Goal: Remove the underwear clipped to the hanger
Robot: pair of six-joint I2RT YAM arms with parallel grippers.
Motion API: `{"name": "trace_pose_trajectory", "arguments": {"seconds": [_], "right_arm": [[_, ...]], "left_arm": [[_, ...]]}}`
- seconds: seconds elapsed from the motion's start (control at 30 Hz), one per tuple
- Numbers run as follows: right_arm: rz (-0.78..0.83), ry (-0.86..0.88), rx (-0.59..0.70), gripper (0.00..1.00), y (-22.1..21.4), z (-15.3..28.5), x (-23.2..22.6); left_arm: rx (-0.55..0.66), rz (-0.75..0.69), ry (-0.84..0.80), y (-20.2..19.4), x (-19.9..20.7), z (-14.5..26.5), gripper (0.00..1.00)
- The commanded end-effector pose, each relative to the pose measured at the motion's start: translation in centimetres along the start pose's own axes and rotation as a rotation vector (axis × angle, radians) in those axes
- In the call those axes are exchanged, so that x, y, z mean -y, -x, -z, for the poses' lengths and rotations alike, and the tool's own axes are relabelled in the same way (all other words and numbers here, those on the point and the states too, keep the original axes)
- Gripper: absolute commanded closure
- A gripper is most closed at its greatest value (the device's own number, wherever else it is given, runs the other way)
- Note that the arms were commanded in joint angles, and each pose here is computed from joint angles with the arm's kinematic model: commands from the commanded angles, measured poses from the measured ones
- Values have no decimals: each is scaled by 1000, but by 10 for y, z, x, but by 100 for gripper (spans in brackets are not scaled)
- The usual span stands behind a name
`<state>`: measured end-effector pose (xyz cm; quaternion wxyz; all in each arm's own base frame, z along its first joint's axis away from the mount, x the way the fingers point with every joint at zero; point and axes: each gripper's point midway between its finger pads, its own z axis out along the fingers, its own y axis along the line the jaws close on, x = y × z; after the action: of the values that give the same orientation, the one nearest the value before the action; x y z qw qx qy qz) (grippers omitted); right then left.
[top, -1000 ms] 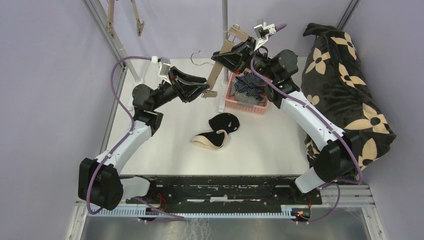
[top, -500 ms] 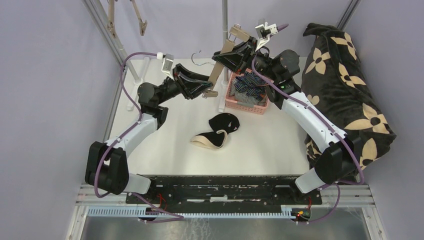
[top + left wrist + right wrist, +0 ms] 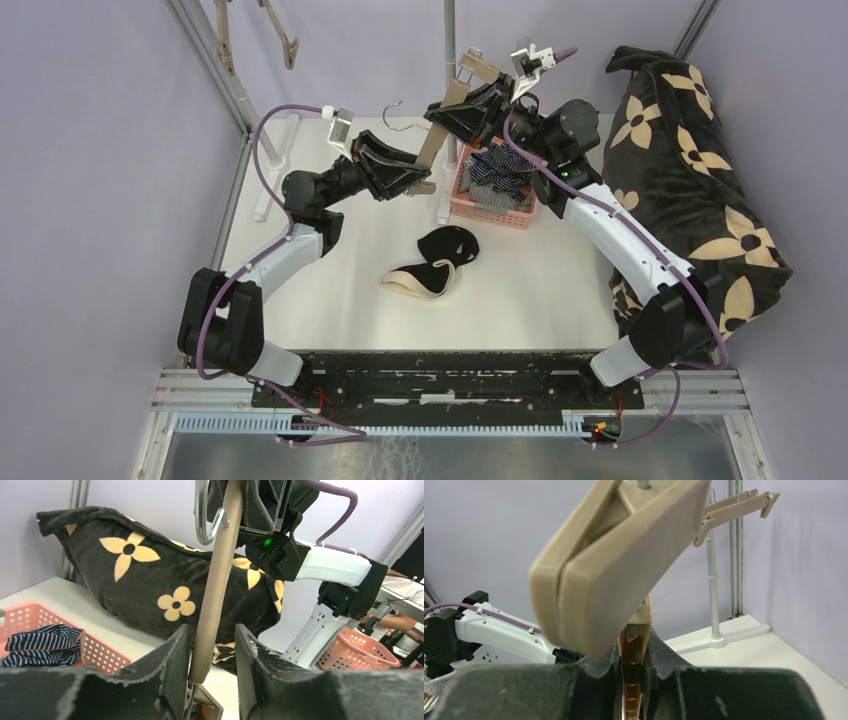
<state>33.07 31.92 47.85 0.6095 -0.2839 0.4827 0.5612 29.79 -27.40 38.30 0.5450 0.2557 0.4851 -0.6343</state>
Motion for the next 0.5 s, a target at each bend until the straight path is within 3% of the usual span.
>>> {"name": "trace_pose_trajectory", "arguments": {"seconds": [0.0,0.2,0.43,0.47], "right_arm": [[50,40,60,99,24,-1,-17],[41,48,54,99,20,-3,-17],[39,40,41,99,14,-2,-16],[41,35,39,94,13,-1,-15]], "left_arm": [[3,-33,-80,9,19,-8,60],[24,-70,-82,13,21,-10,94],[58,-94,-93,31,33,-13,97],[65,-91,-95,34,35,-14,97]]}}
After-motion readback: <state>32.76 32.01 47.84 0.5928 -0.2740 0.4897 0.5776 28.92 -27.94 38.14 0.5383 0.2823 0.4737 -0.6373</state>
